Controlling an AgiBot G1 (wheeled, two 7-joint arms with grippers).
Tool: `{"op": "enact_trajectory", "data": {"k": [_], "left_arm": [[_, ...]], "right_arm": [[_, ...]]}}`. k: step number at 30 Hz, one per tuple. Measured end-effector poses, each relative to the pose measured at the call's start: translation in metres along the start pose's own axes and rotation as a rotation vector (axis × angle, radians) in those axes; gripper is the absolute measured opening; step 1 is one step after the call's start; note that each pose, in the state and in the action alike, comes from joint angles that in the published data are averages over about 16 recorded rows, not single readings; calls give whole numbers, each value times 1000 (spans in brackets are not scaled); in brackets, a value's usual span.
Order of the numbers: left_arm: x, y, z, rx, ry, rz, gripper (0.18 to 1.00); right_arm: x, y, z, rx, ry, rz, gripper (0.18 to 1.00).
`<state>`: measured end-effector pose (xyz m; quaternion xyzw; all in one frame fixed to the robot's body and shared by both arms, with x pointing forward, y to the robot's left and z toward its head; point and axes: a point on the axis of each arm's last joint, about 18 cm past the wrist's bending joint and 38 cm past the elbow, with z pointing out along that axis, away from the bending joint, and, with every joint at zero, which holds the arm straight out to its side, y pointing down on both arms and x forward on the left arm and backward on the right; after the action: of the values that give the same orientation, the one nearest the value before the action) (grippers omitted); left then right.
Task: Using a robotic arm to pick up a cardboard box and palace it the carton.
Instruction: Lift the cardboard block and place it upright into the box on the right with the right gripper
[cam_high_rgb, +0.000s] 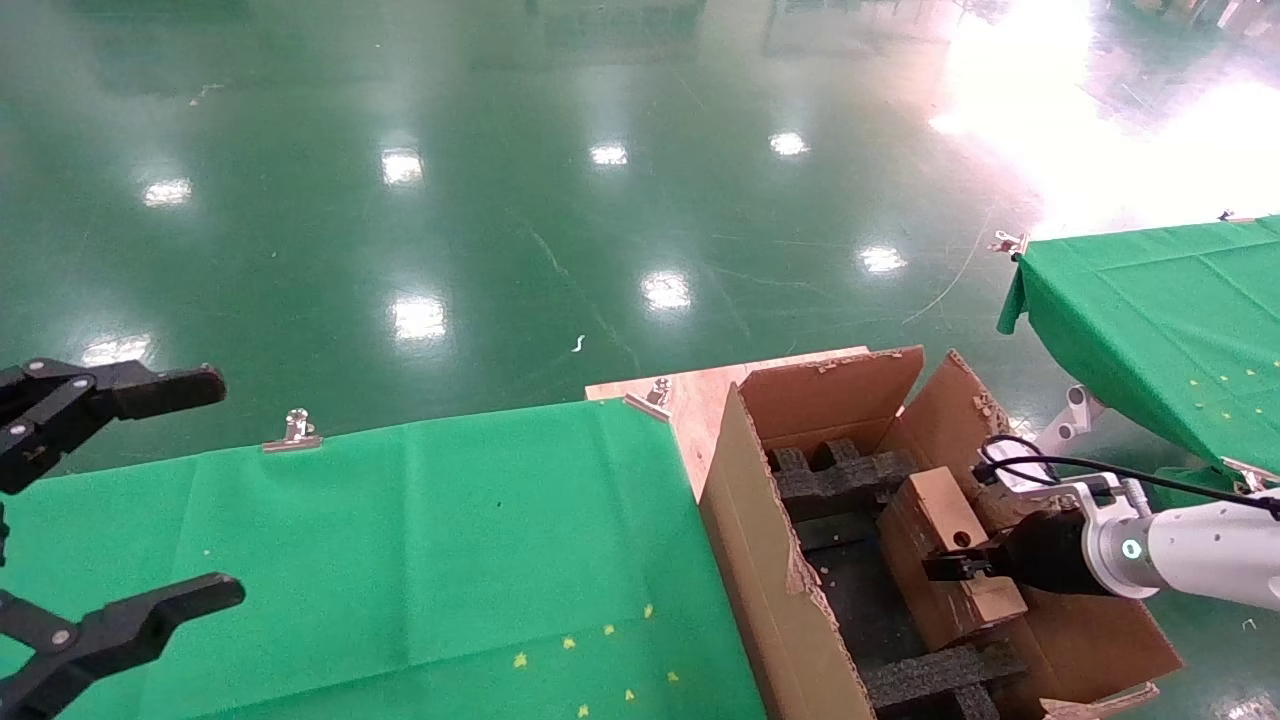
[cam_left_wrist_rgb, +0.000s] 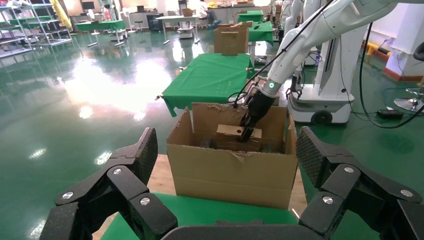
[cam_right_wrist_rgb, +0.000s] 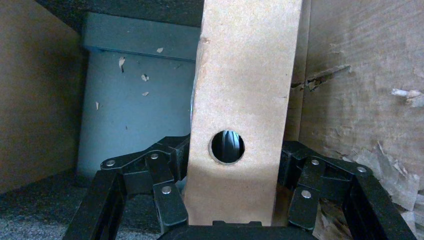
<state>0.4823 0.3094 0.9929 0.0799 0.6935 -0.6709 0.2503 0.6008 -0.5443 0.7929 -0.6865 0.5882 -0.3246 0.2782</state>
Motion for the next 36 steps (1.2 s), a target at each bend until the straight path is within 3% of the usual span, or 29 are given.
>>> {"op": "enact_trajectory", "data": {"k": [12,19,28,36], "left_arm": [[0,0,0,0,0,0,1001],[0,0,0,0,0,0,1001],[0,0,0,0,0,0,1001],[0,0,0,0,0,0,1001]], "right_arm": [[0,1,0,-1,-1,1,333],[4,-3,-4,11,6,2,420],[11,-13,-15,49,20,2,604],[13,-45,-39,153,13,-11,771]]}}
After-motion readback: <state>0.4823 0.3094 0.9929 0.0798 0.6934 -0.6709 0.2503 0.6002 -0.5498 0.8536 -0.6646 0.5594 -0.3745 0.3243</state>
